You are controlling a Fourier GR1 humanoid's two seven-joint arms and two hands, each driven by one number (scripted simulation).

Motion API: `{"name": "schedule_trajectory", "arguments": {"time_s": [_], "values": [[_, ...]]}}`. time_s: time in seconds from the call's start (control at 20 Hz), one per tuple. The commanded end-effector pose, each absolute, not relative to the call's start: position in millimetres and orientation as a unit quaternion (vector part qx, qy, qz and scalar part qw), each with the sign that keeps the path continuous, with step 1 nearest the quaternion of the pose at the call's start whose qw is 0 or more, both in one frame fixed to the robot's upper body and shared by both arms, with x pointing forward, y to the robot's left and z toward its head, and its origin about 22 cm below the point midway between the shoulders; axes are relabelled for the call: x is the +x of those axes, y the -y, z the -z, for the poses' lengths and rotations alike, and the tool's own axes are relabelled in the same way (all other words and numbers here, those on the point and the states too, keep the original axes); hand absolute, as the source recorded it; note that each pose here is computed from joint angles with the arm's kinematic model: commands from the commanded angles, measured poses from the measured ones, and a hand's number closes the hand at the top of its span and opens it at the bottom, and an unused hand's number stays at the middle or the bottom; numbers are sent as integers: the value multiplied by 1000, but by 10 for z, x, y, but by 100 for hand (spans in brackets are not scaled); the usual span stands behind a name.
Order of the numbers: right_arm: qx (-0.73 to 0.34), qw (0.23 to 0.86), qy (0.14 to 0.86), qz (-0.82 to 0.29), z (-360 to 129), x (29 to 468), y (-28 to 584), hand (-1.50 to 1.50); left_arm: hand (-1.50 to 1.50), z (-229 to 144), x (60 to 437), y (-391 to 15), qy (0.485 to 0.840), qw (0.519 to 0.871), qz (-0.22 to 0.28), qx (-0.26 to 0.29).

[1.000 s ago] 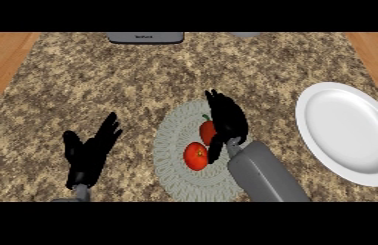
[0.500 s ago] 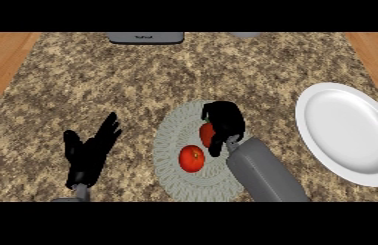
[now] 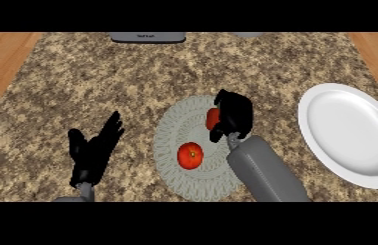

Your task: Pick the bell pepper from the placemat and place it in the plate

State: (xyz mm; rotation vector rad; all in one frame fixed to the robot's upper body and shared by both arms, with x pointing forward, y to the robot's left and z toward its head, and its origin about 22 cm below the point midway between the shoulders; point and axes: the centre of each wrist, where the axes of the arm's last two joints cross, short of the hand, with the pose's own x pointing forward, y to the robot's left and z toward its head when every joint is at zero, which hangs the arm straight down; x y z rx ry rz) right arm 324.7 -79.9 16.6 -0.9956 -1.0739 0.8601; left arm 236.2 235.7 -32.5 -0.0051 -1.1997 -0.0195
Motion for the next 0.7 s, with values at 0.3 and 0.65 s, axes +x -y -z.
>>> {"name": "schedule_trajectory", "arguments": {"time_s": [0.3, 0.65], "values": [[-599, 610, 509, -101, -644, 3436, 558, 150, 0, 360, 2326, -2372, 551, 834, 11, -2], [-613, 587, 528, 27, -903, 3460, 719, 150, 0, 356, 2349, -2417, 557, 830, -10, 3]]}}
